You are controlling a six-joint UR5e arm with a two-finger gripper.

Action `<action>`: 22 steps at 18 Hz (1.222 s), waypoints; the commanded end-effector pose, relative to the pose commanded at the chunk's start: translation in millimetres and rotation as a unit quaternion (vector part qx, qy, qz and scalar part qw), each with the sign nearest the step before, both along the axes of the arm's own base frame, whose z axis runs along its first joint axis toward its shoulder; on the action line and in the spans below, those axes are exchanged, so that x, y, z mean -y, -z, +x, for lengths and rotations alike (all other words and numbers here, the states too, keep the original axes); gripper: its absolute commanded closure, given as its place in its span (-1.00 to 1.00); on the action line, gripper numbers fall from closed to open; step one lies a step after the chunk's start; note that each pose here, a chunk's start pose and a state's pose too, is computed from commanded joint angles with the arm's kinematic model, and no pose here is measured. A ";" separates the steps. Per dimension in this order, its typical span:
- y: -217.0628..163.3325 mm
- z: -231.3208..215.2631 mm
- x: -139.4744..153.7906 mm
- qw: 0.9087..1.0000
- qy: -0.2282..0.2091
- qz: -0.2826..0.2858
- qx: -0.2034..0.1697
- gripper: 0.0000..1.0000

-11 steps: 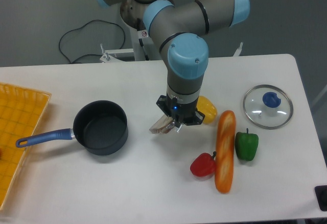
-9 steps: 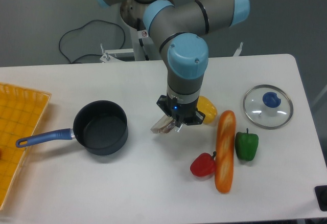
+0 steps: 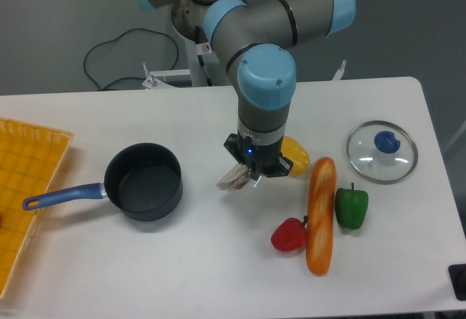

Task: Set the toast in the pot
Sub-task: 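Lift the held toast slice with the gripper and move toward the saucepan, then carry the toast over the dark blue saucepan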

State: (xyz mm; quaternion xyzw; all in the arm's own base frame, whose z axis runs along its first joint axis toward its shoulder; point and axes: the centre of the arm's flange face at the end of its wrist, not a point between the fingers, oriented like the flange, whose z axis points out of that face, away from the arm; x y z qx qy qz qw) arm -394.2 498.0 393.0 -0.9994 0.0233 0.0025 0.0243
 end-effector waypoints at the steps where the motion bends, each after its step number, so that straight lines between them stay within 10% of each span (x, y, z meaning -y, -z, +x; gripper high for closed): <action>1: -4.7 2.4 -0.7 1.000 0.002 0.003 -0.003 1.00; 22: -65.7 125.1 -39.6 0.988 0.151 0.029 -0.022 1.00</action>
